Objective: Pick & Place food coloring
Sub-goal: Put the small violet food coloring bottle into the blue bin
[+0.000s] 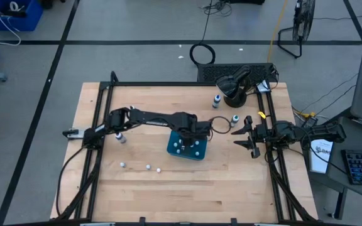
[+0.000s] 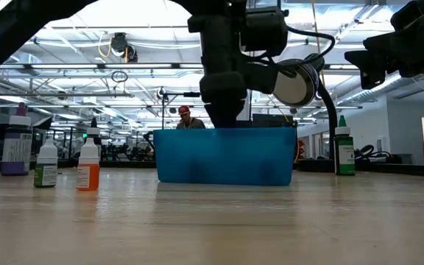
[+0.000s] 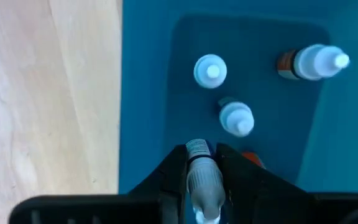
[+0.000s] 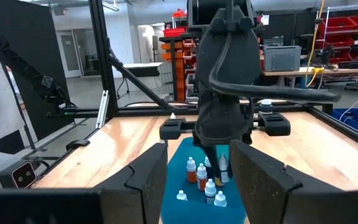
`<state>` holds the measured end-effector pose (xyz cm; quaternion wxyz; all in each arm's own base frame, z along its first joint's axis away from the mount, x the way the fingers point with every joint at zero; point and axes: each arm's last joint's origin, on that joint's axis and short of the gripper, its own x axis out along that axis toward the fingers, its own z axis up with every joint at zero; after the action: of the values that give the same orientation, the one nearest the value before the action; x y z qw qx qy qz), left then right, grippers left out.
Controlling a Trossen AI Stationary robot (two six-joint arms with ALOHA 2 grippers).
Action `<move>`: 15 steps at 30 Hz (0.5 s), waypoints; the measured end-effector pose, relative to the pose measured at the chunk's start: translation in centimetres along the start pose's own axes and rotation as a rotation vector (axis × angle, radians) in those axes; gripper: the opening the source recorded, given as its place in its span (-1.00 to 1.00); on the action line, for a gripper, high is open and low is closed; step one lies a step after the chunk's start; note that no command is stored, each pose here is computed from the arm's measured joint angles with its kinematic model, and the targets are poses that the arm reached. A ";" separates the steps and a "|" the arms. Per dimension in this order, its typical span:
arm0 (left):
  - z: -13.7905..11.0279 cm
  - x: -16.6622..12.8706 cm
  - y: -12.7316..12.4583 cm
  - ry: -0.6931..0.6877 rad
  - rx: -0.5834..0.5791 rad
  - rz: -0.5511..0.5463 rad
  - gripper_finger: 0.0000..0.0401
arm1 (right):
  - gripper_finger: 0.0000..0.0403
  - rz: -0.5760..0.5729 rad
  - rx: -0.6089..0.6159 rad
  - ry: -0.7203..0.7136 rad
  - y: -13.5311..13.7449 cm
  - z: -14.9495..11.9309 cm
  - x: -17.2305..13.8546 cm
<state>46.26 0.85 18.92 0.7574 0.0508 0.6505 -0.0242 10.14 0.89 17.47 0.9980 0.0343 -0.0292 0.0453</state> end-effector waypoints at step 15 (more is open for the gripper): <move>-1.1 2.5 -0.2 0.039 -0.042 -0.005 -0.66 | -0.18 0.000 0.000 0.000 0.0 0.0 0.0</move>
<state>45.58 0.87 16.28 0.7453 0.0339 0.6658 -0.0114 10.14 0.89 17.47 0.9980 0.0344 -0.0292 0.0454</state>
